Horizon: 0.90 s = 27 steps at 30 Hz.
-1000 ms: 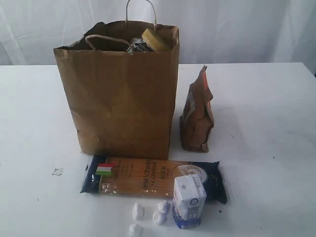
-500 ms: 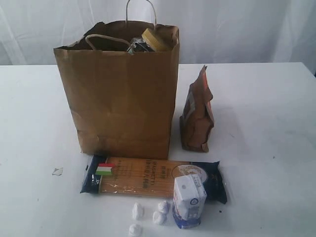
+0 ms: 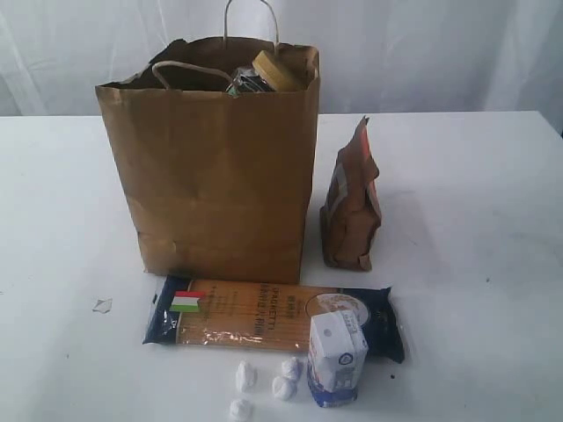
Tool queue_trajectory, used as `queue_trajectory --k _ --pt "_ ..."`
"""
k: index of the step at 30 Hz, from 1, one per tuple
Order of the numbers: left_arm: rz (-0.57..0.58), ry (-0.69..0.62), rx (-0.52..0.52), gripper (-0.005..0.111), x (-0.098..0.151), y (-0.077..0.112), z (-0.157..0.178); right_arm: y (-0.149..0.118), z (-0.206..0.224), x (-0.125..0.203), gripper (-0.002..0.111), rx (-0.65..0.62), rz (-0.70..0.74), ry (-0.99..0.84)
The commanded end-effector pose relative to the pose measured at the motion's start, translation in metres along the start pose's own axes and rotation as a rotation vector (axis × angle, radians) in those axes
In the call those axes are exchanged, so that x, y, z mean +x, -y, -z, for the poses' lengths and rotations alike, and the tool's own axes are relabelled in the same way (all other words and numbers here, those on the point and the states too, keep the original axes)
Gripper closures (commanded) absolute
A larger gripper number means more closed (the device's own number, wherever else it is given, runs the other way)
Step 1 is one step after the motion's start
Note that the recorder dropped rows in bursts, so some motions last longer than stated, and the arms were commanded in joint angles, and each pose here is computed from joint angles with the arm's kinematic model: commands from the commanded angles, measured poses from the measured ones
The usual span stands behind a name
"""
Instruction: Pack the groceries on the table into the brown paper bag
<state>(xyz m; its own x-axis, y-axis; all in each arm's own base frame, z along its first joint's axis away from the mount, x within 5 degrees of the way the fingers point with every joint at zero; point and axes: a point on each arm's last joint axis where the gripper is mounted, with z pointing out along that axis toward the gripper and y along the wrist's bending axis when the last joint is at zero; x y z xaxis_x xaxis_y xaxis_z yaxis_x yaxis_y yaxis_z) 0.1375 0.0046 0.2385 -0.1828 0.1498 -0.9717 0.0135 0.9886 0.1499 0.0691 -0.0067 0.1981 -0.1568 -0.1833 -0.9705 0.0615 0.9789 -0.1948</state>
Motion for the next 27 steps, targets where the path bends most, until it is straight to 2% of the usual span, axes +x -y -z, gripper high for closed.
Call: queue_trajectory --k 1,7,8,10,13,20,23,27 --pt "0.056 0.009 0.001 0.107 0.002 0.001 0.004 0.0 0.0 0.001 0.108 0.005 -0.006 0.003" --pt "0.031 -0.254 -0.023 0.107 0.026 -0.001 0.007 0.0 0.0 0.001 0.108 0.005 -0.006 0.003" --pt "0.068 -0.298 -0.032 0.107 0.03 -0.001 0.008 0.0 0.0 0.001 0.108 0.005 -0.006 0.003" --pt "0.24 -0.387 -0.069 0.107 0.038 -0.001 0.011 0.0 0.0 0.001 0.108 0.005 -0.006 0.003" --pt "0.393 -0.412 -0.093 0.107 0.039 0.001 0.017 0.0 0.0 0.001 0.108 0.005 -0.006 0.003" --pt "0.449 -0.347 -0.108 0.107 0.038 0.0 0.031 0.0 0.0 0.001 0.108 0.005 -0.006 0.003" --pt "0.46 -0.356 -0.111 0.107 0.054 0.003 0.038 0.0 0.0 0.001 0.108 0.005 -0.006 0.003" --pt "0.498 -0.374 -0.112 0.107 0.09 0.01 0.047 0.0 0.0 0.001 0.108 0.005 -0.006 0.003"
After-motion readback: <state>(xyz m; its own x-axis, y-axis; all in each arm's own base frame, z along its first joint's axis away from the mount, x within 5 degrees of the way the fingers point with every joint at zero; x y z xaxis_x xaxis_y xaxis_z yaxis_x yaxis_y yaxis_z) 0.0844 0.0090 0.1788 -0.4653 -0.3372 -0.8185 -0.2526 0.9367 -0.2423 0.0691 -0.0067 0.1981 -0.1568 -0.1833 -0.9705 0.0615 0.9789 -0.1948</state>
